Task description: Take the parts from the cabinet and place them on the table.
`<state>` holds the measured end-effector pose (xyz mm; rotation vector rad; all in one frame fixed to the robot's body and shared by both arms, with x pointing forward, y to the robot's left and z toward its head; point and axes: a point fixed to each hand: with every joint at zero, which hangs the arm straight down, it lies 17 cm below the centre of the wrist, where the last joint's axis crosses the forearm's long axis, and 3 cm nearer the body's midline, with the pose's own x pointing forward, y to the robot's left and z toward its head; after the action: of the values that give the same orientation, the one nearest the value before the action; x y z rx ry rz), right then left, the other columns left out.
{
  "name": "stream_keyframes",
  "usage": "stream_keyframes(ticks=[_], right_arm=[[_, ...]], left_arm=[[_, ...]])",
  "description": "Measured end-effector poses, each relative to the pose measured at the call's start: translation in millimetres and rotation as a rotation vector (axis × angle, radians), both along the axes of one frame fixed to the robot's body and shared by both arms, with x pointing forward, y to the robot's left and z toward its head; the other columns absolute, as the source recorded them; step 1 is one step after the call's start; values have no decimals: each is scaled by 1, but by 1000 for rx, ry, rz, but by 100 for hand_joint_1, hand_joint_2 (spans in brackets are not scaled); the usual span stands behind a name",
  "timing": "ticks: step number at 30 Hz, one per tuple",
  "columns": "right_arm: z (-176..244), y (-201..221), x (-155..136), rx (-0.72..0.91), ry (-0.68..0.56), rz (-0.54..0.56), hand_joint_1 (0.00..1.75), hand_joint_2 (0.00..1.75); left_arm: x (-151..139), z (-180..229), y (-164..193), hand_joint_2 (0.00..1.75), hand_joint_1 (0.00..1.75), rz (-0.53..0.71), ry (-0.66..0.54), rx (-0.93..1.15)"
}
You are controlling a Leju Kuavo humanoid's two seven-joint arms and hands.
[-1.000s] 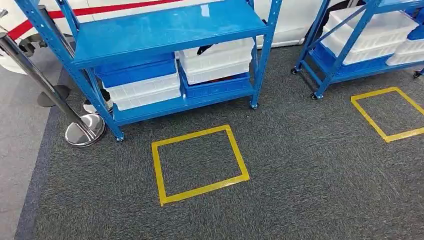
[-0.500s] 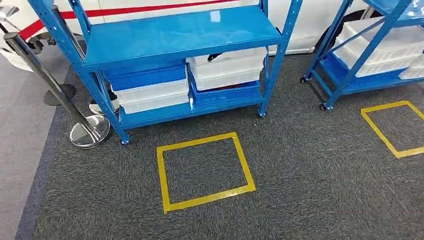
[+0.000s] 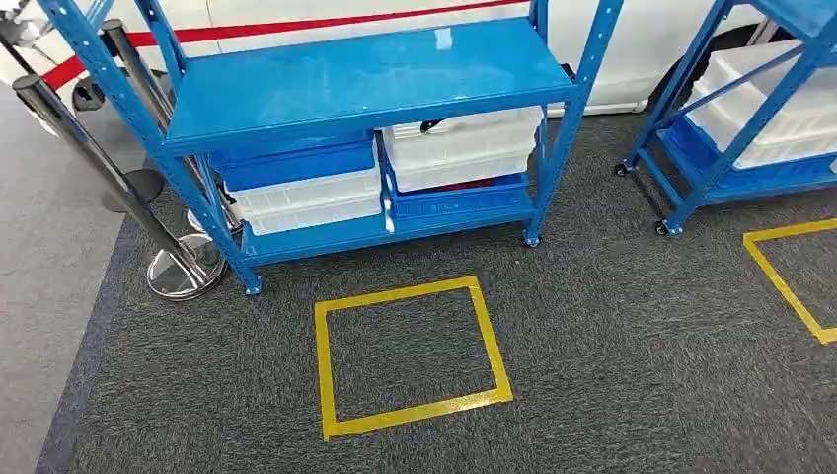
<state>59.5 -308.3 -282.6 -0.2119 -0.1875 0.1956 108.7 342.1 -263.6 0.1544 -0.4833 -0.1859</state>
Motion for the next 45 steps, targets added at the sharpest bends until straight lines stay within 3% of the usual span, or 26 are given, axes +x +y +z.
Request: stream_keyframes(ticks=[3, 16, 45], right_arm=[[1, 1, 10, 5, -15, -12, 0, 0], [-1, -1, -7, 6, 12, -21, 0, 0], [-1, 3, -4, 20, 5, -8, 0, 0]], left_arm=[[-4, -1, -1, 0, 0, -6, 7, -1], [1, -1, -10, 0, 0, -11, 13, -9], [-3, -2, -14, 0, 0, -7, 17, -13]])
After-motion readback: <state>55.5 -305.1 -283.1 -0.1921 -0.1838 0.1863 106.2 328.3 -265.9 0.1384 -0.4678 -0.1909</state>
